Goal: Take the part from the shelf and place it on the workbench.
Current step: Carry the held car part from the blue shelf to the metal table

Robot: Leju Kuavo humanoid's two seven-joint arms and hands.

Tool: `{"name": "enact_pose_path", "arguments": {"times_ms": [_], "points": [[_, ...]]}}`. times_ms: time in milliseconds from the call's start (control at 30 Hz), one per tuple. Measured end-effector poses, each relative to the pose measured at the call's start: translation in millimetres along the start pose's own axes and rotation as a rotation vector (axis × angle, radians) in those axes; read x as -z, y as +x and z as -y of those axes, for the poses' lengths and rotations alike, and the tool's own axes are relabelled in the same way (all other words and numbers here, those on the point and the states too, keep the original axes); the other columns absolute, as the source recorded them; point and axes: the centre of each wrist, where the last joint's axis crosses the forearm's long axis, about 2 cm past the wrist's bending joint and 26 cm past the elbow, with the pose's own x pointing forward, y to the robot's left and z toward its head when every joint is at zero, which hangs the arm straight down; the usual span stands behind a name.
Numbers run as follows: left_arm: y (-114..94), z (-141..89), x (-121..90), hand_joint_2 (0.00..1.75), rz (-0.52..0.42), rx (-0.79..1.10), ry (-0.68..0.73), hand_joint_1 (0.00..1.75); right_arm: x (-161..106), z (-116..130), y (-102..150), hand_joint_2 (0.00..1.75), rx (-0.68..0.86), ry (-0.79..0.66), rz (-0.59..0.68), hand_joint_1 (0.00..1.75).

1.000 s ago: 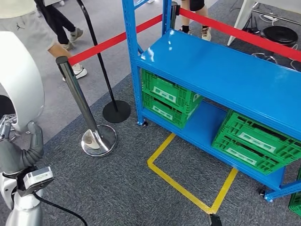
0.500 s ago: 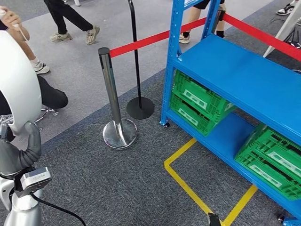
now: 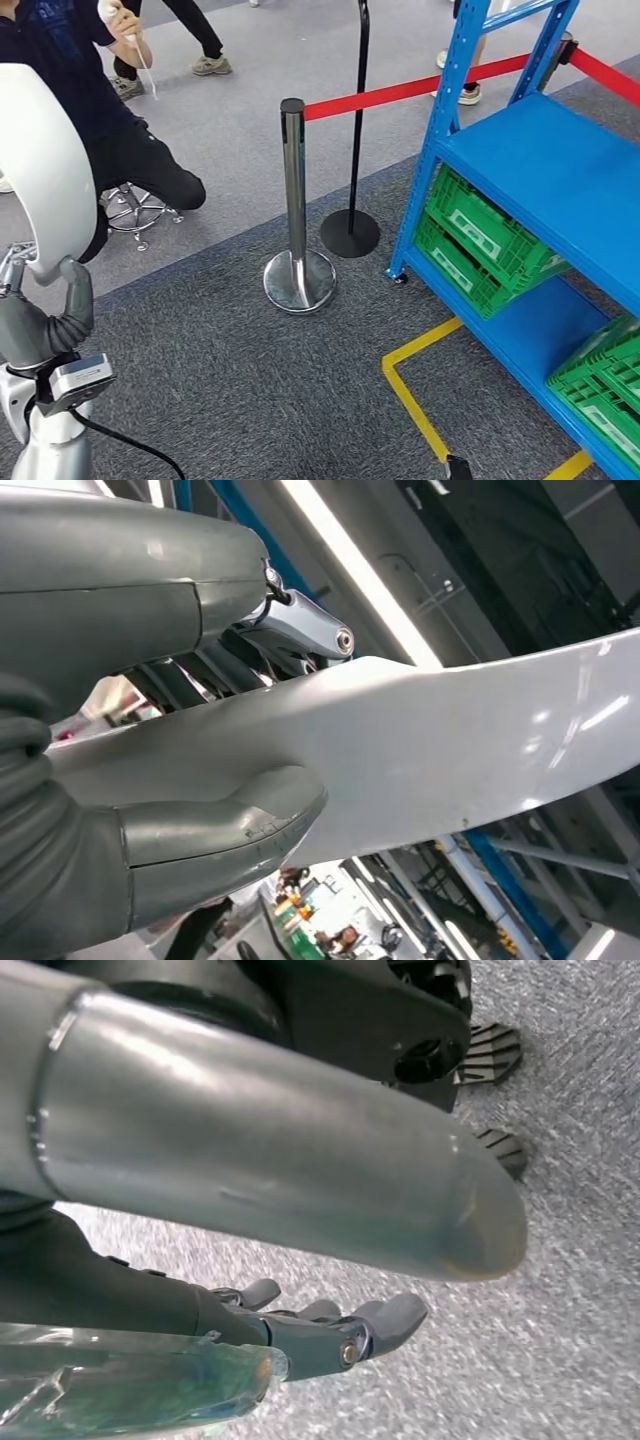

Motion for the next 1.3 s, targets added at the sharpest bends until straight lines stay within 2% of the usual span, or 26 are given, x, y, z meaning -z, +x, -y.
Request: {"name": "enact_pose_path", "arguments": {"times_ms": [633, 1300], "points": [[-0.3, 0.4, 1.8, 1.75, -0.002, -0.017, 0.01, 1.75, 0.0, 0.0, -0.4, 0.0, 0.005, 0.007, -0.002, 0.0], [2.2, -3.4, -8.7, 1.75, -0.024, -0.019, -0.001, 1.75, -0.4, -0.2, -7.4, 0.0, -0.003, 0.008, -0.011, 0.0]]}}
